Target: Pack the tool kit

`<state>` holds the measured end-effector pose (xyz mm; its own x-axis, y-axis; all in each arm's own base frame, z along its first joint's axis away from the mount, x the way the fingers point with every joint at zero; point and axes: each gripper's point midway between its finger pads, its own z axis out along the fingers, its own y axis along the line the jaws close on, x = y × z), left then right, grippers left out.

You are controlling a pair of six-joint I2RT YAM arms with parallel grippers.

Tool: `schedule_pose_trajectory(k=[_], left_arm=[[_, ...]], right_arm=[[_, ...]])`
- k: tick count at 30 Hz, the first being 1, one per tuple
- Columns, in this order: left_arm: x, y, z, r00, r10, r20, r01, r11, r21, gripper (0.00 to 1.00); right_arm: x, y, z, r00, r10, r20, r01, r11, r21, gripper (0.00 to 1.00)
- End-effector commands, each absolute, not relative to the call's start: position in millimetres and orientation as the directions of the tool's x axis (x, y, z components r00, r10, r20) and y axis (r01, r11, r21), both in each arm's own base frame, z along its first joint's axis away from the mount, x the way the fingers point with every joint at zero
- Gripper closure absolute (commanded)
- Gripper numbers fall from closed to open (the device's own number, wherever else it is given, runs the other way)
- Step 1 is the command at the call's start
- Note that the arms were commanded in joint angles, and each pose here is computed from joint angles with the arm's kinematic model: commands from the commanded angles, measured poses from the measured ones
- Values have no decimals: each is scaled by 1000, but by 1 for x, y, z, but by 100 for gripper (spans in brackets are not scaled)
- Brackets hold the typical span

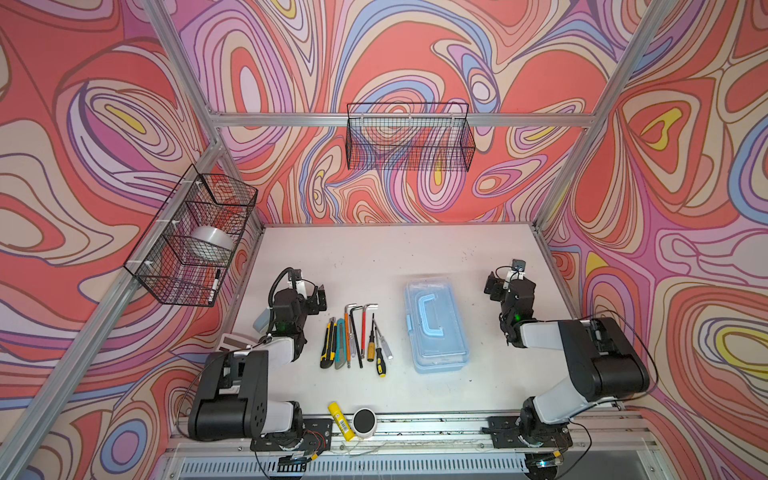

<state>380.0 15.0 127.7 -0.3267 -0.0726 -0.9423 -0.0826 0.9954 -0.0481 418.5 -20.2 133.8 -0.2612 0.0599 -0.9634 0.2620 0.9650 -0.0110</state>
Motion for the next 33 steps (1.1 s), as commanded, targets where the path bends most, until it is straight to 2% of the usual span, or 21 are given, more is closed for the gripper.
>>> schedule_pose_trajectory(k=[1,4,9,12,16,24,29,33], left_arm=[[369,39,165,-254,-230,-939,-265,951,-162,0],[373,23,191,-295,-284,-912,-202,952,-231,0],[375,-25,192,-440,-252,-862,-117,968,-223,0],[368,-63,186,-512,-224,-829,-35,970,-240,0],[354,-105,179,-585,-274,-763,68,921,-383,0],[315,-175,151,-743,-236,-626,212,804,-555,4],[306,-203,127,-787,-187,-588,250,775,-580,7],[302,-229,108,-818,-150,-555,274,748,-605,9]], right_arm=[[419,-15,167,-291,161,-943,338,940,57,2],[420,13,178,-326,111,-939,326,945,-1,2],[411,72,193,-403,65,-913,259,965,-45,1],[397,111,203,-446,59,-893,166,986,-18,2],[375,155,207,-539,104,-836,33,994,102,4],[322,220,214,-737,187,-649,-126,906,404,27],[304,228,200,-805,171,-569,-129,885,448,41],[297,234,185,-840,153,-521,-125,879,460,47]])
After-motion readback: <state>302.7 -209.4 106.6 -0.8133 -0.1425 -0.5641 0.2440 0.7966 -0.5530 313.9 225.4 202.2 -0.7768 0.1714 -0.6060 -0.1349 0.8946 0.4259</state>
